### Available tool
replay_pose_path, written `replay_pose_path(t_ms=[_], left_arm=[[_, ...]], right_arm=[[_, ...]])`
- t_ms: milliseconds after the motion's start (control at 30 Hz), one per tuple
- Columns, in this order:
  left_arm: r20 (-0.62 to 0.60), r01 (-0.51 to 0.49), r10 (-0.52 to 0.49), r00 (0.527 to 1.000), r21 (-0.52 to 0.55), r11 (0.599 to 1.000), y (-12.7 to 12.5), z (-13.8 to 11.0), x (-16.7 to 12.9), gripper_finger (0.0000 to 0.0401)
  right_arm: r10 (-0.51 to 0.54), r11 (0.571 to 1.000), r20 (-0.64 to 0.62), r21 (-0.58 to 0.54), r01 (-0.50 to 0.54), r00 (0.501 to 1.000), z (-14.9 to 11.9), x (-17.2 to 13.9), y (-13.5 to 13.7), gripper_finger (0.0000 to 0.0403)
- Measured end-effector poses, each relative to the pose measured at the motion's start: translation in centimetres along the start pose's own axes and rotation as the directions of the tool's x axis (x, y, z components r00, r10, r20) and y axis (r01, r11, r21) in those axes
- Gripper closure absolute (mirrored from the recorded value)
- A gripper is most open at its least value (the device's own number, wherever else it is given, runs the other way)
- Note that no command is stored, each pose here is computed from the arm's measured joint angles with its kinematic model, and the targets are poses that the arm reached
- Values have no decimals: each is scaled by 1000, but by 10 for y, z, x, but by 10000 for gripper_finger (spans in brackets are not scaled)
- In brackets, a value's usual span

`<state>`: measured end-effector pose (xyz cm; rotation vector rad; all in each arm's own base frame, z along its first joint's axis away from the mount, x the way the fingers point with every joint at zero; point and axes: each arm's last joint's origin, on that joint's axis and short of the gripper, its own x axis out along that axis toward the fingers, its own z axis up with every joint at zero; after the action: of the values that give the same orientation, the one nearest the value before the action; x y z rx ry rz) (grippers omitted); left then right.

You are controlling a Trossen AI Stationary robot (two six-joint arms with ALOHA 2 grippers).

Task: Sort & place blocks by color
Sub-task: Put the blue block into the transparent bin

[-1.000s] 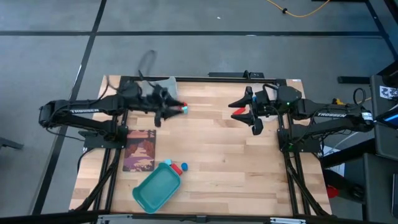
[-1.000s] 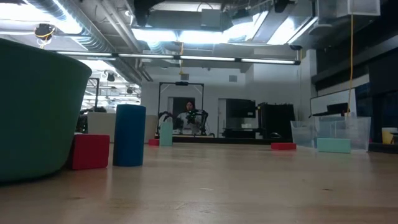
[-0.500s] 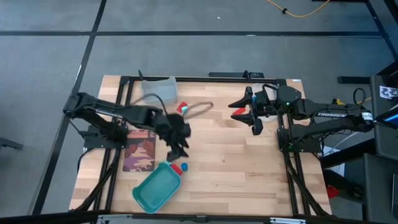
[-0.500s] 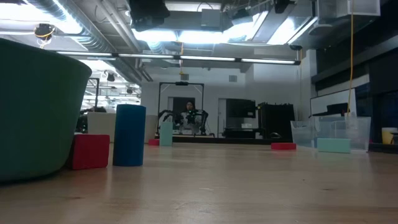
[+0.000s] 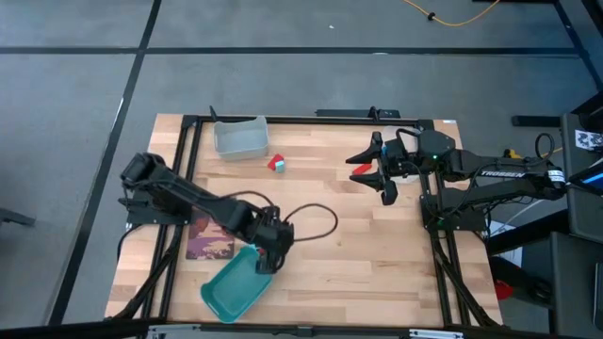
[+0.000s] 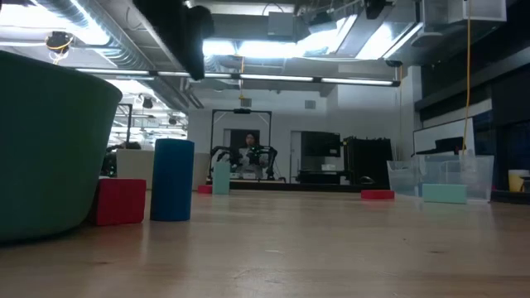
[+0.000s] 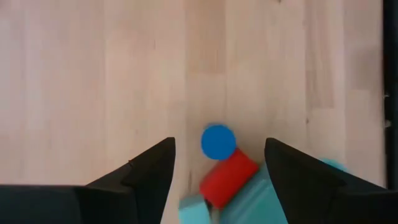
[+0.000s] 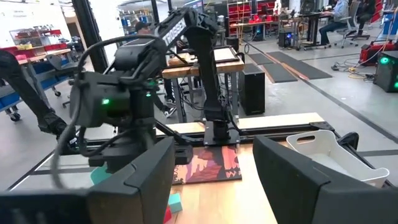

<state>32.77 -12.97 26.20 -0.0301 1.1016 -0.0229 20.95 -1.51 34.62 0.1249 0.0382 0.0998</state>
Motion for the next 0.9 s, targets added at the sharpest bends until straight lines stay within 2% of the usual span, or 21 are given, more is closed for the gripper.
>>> replay_pose_path(t_ms=[167, 267, 533, 900], left_arm=[[27, 55, -56, 998, 65, 996, -3, 6, 7, 159], [12, 55, -56, 998, 99, 994, -2, 6, 14, 159], [-87, 72, -64, 994, 93, 993, 1, 4, 47, 159], [-142, 20, -8, 990, 80, 997, 7, -6, 60, 159]], right_arm=[[-56, 998, 6, 1, 56, 998, 0, 0, -2, 183], [-80, 997, 10, -1, 80, 997, 0, 0, -3, 183], [-81, 996, 10, -22, 81, 997, 0, 0, -3, 183], [-83, 995, 10, -53, 83, 997, 0, 0, -3, 183]])
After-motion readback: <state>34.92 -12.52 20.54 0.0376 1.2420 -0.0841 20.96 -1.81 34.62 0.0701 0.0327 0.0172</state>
